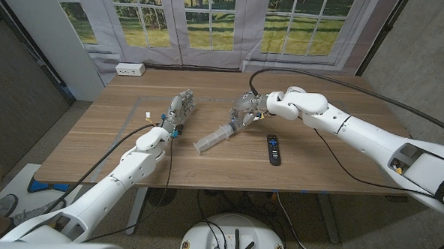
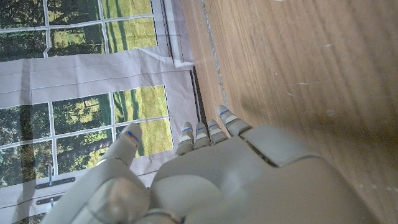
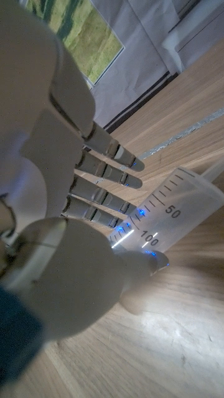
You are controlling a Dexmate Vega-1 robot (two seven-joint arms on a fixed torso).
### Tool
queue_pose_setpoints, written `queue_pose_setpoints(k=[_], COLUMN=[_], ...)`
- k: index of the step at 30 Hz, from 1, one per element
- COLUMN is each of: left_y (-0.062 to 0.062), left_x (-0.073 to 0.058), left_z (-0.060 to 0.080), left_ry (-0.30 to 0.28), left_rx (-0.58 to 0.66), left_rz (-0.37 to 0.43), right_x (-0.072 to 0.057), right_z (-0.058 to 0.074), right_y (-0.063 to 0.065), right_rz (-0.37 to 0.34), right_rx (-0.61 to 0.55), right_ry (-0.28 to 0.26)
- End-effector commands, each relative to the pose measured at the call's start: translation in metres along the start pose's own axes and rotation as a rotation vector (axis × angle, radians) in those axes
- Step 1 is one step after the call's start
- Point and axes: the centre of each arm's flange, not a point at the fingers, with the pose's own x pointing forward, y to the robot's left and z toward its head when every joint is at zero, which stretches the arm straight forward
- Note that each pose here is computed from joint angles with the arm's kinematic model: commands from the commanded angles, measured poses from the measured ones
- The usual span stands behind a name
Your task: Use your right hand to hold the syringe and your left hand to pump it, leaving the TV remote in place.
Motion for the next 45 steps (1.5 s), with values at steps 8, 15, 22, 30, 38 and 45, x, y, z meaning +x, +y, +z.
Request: queue_pose_setpoints(k=[8, 15, 22, 30, 38, 45], left_y=[0.000, 0.000, -0.004, -0.006, -0.006, -0.011], left_x=[0.008, 0.011, 0.016, 0.018, 0.019, 0.020], left_z=[0.007, 0.013, 0.018, 0.024, 0.029, 0.035], left_ry=[0.000, 0.000, -0.006, -0.009, -0.011, -0.014], left_rx=[0.018, 0.040, 0.062, 0.081, 0.101, 0.134], left_rz=[-0.039, -0.058, -0.081, -0.091, -0.094, -0.109], right_x=[-0.018, -0.029, -0.038, -0.046, -0.054, -0.059], right_z=[-0.012, -0.021, -0.030, -0.039, -0.048, -0.056], right_y=[-0.006, -0.007, -0.007, -0.007, -0.007, -0.005], right_rz=[-0.023, -0.028, -0.034, -0.040, -0.056, -0.062], right_rx=[0.046, 0.091, 0.114, 0.146, 0.165, 0.184], right_ry=[0.043, 0.086, 0.156, 0.216, 0.281, 0.329])
